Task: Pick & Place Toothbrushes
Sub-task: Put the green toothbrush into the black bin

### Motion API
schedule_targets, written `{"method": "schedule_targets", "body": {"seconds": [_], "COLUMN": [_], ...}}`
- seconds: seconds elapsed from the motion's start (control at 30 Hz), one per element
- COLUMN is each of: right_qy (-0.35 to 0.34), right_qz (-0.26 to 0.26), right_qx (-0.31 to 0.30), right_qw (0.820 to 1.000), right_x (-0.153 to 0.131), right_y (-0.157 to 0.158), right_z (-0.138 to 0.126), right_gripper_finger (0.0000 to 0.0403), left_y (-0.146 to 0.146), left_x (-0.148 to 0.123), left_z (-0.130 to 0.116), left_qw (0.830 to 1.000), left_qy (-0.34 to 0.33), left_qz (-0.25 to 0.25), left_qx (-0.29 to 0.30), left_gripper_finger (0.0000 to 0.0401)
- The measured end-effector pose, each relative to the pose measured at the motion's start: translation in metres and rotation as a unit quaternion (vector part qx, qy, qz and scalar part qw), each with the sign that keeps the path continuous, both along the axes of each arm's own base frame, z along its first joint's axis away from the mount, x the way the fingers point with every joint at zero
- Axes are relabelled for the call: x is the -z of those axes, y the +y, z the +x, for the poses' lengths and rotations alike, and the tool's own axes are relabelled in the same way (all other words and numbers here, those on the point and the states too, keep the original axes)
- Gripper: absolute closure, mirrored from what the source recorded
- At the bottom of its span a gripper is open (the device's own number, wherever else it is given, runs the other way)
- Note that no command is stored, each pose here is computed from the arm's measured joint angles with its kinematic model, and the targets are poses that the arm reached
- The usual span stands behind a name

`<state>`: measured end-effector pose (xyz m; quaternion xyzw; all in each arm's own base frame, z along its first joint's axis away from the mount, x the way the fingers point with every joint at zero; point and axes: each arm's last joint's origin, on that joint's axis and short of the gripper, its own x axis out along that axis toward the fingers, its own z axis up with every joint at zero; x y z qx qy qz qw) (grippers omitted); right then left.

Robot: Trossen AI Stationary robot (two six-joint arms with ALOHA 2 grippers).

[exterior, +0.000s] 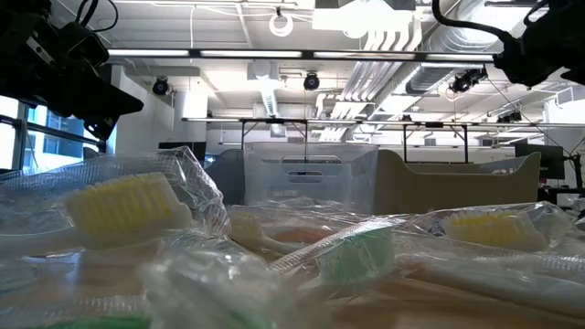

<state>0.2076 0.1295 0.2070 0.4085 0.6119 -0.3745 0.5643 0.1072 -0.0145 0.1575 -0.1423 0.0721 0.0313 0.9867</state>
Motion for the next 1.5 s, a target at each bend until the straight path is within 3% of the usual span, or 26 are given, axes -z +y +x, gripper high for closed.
{"method": "schedule_targets", "body": {"seconds": [0.43, 0.87, 1.1, 1.5], "right_qy": [0.037, 0.024, -0.010, 0.015], "right_qz": [0.037, 0.025, 0.004, -0.007], "right_qx": [0.000, -0.005, -0.005, -0.016], "right_qw": [0.999, 0.999, 1.000, 1.000], "right_x": [0.019, 0.019, 0.020, 0.035], "right_y": [-0.006, -0.005, -0.004, 0.004], "right_z": [-0.016, -0.015, -0.011, -0.008], "right_gripper_finger": [0.0393, 0.0268, 0.0263, 0.0262], "left_y": [0.000, 0.000, 0.000, 0.000], "left_x": [0.000, 0.000, 0.000, 0.000], "left_z": [0.000, 0.000, 0.000, 0.000], "left_qw": [1.000, 1.000, 1.000, 1.000], "left_qy": [0.000, 0.000, 0.000, 0.002], "left_qz": [0.000, 0.000, 0.000, 0.000], "left_qx": [0.000, 0.000, 0.000, 0.000], "left_gripper_finger": [0.0401, 0.0401, 0.0401, 0.0401]}}
